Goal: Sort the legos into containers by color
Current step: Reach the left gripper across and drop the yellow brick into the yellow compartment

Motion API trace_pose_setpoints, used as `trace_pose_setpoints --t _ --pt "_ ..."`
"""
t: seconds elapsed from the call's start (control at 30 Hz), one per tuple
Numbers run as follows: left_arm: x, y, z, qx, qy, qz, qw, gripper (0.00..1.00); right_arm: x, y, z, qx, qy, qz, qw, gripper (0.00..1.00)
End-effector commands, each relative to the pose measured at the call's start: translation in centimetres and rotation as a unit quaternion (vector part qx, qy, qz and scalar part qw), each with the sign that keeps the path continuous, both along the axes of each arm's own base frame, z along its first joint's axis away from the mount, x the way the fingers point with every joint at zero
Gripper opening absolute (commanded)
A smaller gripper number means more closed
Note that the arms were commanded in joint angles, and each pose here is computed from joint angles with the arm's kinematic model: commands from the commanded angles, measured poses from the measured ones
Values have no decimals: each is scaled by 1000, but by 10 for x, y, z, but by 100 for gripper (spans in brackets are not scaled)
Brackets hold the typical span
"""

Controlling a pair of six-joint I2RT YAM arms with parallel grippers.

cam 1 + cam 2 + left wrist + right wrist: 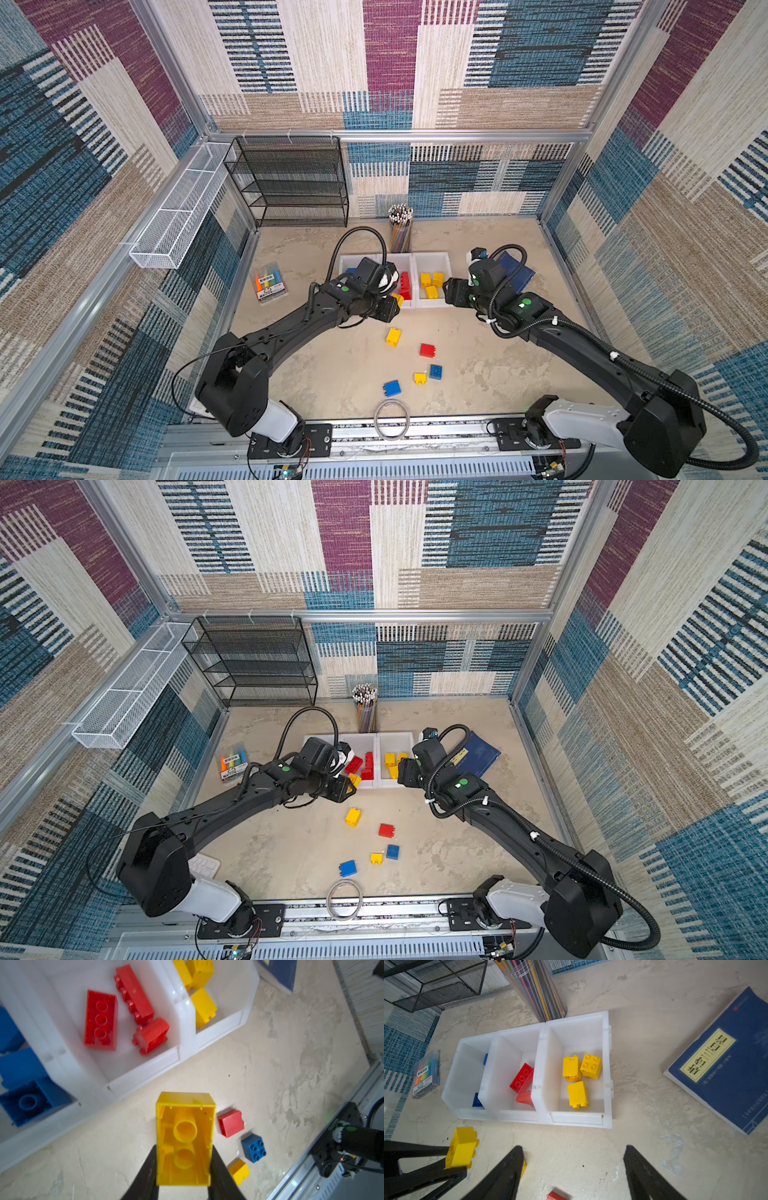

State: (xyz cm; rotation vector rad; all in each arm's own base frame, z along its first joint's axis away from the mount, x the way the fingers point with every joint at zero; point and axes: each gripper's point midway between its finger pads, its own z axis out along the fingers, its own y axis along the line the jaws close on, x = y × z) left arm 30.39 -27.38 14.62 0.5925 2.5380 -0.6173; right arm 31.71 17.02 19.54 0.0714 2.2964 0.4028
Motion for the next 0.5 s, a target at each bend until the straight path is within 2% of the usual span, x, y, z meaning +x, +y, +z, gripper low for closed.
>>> trace_pose_setpoints --t 0.0,0.2,0.47 --pt "16 -17 10 -10 -11 -19 1000 26 -5 -11 -2 -9 3 -12 1000 79" --pt "55 -48 10 -10 -21 -32 999 26 -20 -24 -2 -10 8 -25 1000 79" --pt "92 -78 -10 -11 -9 -32 999 27 -27 -28 -1 -13 11 -26 1000 79"
